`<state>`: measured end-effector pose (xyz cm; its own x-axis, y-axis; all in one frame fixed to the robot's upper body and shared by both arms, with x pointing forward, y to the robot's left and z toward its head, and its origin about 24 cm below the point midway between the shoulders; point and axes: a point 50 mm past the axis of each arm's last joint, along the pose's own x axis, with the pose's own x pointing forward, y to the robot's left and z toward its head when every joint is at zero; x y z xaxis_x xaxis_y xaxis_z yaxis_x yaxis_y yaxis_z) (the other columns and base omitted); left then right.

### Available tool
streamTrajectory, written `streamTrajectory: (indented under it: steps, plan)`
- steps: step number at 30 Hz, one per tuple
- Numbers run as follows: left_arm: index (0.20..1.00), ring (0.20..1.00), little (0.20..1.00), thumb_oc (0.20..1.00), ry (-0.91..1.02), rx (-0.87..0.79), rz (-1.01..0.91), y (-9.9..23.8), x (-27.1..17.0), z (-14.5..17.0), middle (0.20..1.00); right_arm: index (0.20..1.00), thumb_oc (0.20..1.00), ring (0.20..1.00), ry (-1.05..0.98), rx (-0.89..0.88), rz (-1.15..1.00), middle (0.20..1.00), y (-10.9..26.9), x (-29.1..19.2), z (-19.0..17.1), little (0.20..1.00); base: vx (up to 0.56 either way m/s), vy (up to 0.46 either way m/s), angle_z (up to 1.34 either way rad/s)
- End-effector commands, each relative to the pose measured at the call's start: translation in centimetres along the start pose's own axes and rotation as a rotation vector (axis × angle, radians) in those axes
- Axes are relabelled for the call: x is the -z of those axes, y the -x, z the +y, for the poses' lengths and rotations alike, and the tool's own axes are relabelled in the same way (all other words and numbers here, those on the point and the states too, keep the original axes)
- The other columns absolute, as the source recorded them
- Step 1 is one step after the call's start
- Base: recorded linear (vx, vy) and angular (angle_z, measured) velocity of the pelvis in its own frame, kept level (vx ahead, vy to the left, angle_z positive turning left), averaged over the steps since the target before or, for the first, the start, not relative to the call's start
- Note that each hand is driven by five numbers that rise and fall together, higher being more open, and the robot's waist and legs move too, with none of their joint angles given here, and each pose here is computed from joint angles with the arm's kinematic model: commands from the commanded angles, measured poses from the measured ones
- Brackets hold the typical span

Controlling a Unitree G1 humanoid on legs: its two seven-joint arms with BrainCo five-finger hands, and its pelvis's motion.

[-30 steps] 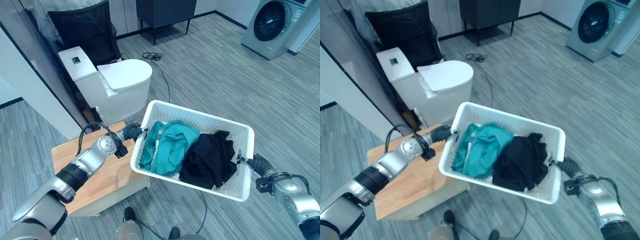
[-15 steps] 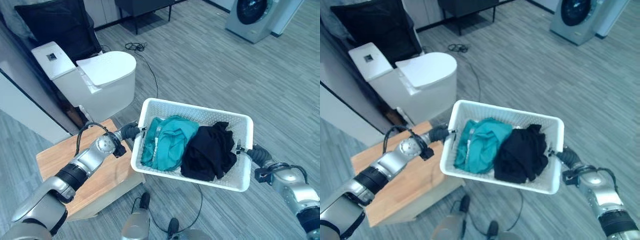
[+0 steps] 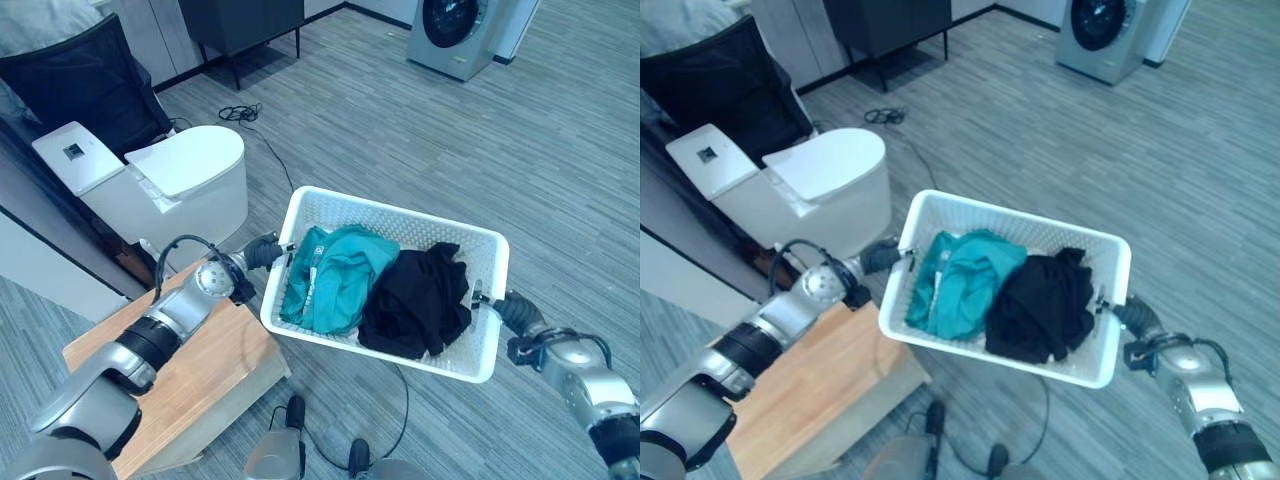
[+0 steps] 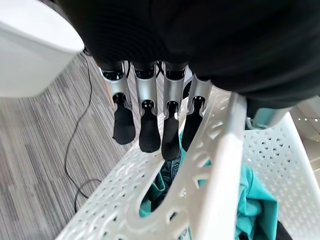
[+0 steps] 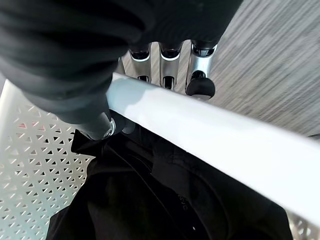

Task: Grab the laundry basket,head to the washer,open it,put in the laundry and shut it.

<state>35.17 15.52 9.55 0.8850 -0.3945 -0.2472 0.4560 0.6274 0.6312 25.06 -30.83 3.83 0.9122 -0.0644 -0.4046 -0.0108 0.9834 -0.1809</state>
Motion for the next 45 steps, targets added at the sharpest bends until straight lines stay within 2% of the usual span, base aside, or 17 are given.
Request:
streamTrajectory:
  steps: [1, 7, 13, 14, 20, 30, 35, 45]
  plan:
    - [0.2, 0.2, 0.2, 0.2, 0.043, -0.13, -0.132, -1.3, -4.0, 3.2, 0.2, 0.2, 0.2, 0.2, 0.007, 0.045, -0.258, 0.2, 1.8, -5.8, -2.8, 0.2, -0.03, -0.121, 0.17]
    - [0.2, 0.2, 0.2, 0.2, 0.041, -0.131, -0.143, -1.3, -3.9, 3.0, 0.2, 0.2, 0.2, 0.2, -0.016, 0.01, -0.267, 0.2, 2.0, -5.6, -1.8, 0.2, 0.08, -0.017, 0.04]
    - [0.2, 0.2, 0.2, 0.2, 0.019, -0.189, -0.11, 0.6, -2.2, 4.9, 0.2, 0.2, 0.2, 0.2, -0.06, -0.075, -0.275, 0.2, 0.8, -5.4, 0.7, 0.2, 0.27, 0.027, -0.72]
    - [0.2, 0.2, 0.2, 0.2, 0.009, -0.21, -0.089, 1.2, -1.5, 5.4, 0.2, 0.2, 0.2, 0.2, -0.062, -0.127, -0.264, 0.2, 0.2, -4.9, 2.4, 0.2, 0.53, 0.066, -0.38]
    - [0.2, 0.2, 0.2, 0.2, 0.025, -0.221, -0.096, 1.0, -1.7, 5.4, 0.2, 0.2, 0.2, 0.2, -0.07, -0.166, -0.295, 0.2, -0.5, -5.8, 3.8, 0.2, 0.2, 0.039, -0.2]
    - [0.2, 0.2, 0.2, 0.2, 0.032, -0.184, -0.112, -0.5, -2.7, 3.9, 0.2, 0.2, 0.2, 0.2, -0.097, -0.111, -0.276, 0.2, 0.2, -4.9, 2.3, 0.2, 0.3, -0.058, 0.43]
    - [0.2, 0.2, 0.2, 0.2, -0.001, -0.204, -0.066, 0.2, -1.1, 4.4, 0.2, 0.2, 0.2, 0.2, -0.077, -0.12, -0.257, 0.2, 0.1, -4.4, 2.4, 0.2, 0.45, -0.102, 0.09]
    - [0.2, 0.2, 0.2, 0.2, 0.038, -0.211, -0.085, 0.4, -1.3, 4.3, 0.2, 0.2, 0.2, 0.2, -0.108, -0.076, -0.271, 0.2, 0.1, -5.1, 1.3, 0.2, 0.41, -0.209, 0.01]
